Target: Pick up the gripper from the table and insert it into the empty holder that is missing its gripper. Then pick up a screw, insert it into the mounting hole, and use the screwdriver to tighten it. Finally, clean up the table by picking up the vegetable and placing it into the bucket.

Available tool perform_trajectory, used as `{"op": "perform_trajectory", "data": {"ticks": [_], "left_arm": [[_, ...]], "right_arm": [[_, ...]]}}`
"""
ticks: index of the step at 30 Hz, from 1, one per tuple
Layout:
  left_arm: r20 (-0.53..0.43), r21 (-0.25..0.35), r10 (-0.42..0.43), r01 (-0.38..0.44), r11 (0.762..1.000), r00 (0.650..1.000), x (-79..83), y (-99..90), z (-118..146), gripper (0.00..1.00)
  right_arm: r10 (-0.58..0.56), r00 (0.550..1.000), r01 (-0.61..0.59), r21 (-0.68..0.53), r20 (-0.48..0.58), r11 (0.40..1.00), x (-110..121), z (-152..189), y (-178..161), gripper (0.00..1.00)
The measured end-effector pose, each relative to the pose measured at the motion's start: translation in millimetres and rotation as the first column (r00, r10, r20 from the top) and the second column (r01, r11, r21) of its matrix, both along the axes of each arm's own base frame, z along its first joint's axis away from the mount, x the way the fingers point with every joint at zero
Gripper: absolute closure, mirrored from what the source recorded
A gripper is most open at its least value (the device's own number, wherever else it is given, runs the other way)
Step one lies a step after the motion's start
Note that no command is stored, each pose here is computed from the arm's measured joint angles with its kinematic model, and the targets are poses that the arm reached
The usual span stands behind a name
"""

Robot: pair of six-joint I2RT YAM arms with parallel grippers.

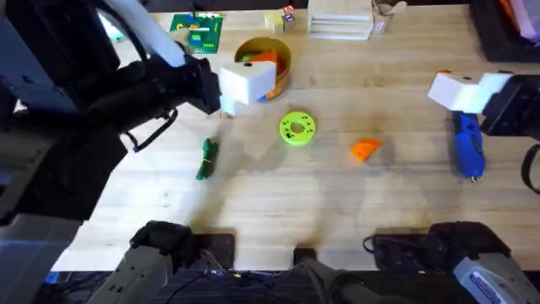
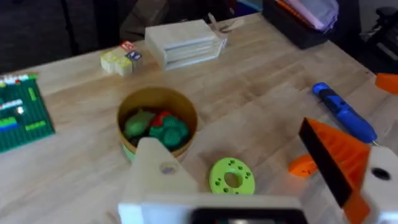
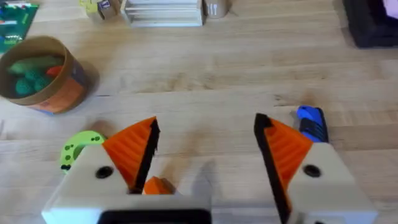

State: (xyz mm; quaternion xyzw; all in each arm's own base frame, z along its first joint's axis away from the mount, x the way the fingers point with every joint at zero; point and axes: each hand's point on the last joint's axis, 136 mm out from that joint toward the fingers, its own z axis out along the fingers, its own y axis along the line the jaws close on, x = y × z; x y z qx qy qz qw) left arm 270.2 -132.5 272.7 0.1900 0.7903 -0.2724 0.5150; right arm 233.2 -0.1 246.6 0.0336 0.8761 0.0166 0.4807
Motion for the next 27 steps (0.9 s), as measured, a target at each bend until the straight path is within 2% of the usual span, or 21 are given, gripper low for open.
{"op": "perform_trajectory", "data": {"ticks": [4, 8, 13, 16, 19, 24, 27], "left_arm": [[0.109, 0.054, -0.074, 0.068, 0.996, 0.991, 5.8, -14.9, 6.8, 0.008], [0.278, 0.088, -0.143, 0.123, 0.988, 0.950, 3.2, -31.4, 4.1, 0.008], [0.413, 0.099, -0.198, 0.172, 0.980, 0.889, -26.0, -44.8, -36.3, 0.008], [0.438, 0.105, -0.217, 0.190, 0.976, 0.872, -45.7, -47.9, -61.5, 0.008], [0.449, 0.107, -0.218, 0.190, 0.976, 0.866, -57.7, -47.2, -75.6, 0.008], [0.477, 0.095, -0.186, 0.160, 0.983, 0.859, -65.0, -40.1, -82.1, 0.008], [0.466, 0.074, -0.166, 0.148, 0.986, 0.869, -68.5, -36.0, -91.4, 0.009]], "right_arm": [[0.000, 1.000, 0.000, 0.000, 0.000, 1.000, 0.0, -0.1, 0.0, 0.067], [0.000, 1.000, 0.000, 0.000, 0.000, 1.000, 0.1, -0.1, 0.0, 0.067], [0.000, 1.000, 0.000, 0.000, 0.000, 1.000, -0.1, -0.1, 0.0, 0.067], [0.000, 1.000, 0.000, 0.000, 0.000, 1.000, 0.0, 0.0, 0.0, 0.066], [0.000, 1.000, 0.000, 0.000, 0.000, 1.000, 0.0, 0.0, 0.0, 0.065], [0.000, 1.000, 0.000, 0.000, -0.001, 1.000, 0.0, -0.2, 0.0, 0.067], [0.000, 1.000, 0.000, 0.000, 0.000, 1.000, 0.0, 0.0, 0.0, 0.067]]}}
